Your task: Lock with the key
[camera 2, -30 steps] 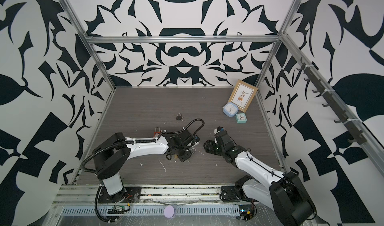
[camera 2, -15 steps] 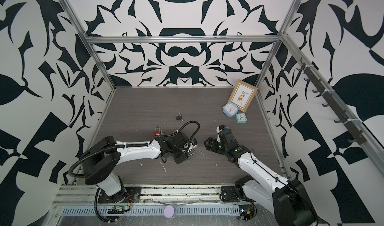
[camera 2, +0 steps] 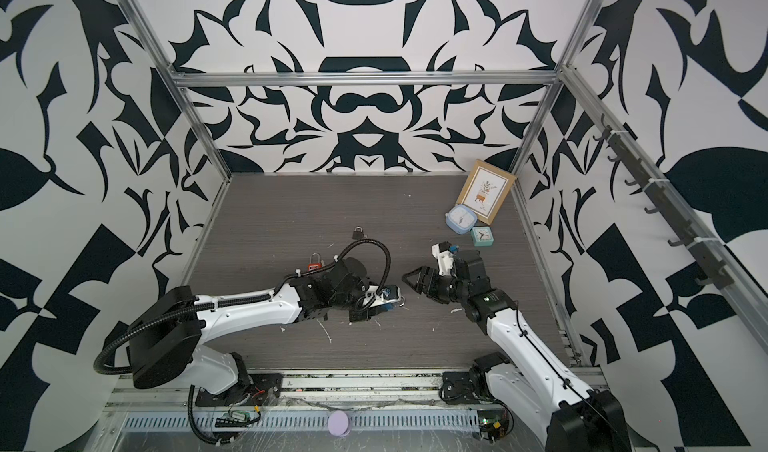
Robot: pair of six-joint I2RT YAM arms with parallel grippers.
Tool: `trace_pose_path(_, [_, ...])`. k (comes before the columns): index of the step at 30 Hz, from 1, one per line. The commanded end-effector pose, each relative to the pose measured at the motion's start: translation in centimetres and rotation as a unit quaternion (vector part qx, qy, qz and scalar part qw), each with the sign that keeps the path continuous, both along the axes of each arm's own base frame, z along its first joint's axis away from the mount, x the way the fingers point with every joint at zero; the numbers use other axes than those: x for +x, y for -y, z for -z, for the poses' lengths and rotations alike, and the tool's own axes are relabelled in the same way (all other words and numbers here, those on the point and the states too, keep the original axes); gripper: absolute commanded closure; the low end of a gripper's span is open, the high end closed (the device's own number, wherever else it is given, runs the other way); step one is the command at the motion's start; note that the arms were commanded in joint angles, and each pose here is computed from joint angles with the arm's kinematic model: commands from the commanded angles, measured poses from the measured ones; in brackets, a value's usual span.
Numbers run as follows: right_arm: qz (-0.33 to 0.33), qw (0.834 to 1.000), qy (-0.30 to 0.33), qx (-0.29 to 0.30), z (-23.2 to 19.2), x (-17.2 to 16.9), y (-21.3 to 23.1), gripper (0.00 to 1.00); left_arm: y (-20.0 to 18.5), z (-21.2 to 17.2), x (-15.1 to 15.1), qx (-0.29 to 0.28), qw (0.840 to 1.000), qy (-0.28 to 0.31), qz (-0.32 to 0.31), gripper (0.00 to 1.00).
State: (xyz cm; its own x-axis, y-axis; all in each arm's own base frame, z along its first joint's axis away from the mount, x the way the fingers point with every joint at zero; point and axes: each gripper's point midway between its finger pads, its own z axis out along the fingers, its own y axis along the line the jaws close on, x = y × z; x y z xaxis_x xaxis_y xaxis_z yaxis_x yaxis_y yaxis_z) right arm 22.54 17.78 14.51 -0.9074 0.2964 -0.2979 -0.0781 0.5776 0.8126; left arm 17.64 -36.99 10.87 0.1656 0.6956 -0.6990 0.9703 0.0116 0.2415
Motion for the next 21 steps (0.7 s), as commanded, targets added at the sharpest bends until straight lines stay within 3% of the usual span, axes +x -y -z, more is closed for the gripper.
trace_pose_path(1, [-0.037,0.999,-0.009,0.035,-1.9,-1.3,-1.0,0.35,0.1,-2.0,0.1,-0.028,0.998,0.041,0.032,1.0])
trace_pose_path(7, [-0.062,0.997,-0.025,0.044,-1.5,-2.4,-1.3,0.46,0.2,-3.1,1.0,-0.039,0.997,0.064,0.026,1.0])
trace_pose_path(12, [-0.075,0.996,-0.02,0.051,-1.5,-2.7,-1.6,0.62,0.3,-3.7,1.2,-0.055,0.996,0.063,0.022,1.0])
trace_pose_path(21, [-0.095,0.993,0.017,0.065,-1.8,-2.6,-2.0,0.71,0.3,-4.8,0.8,-0.092,0.995,0.014,0.026,1.0])
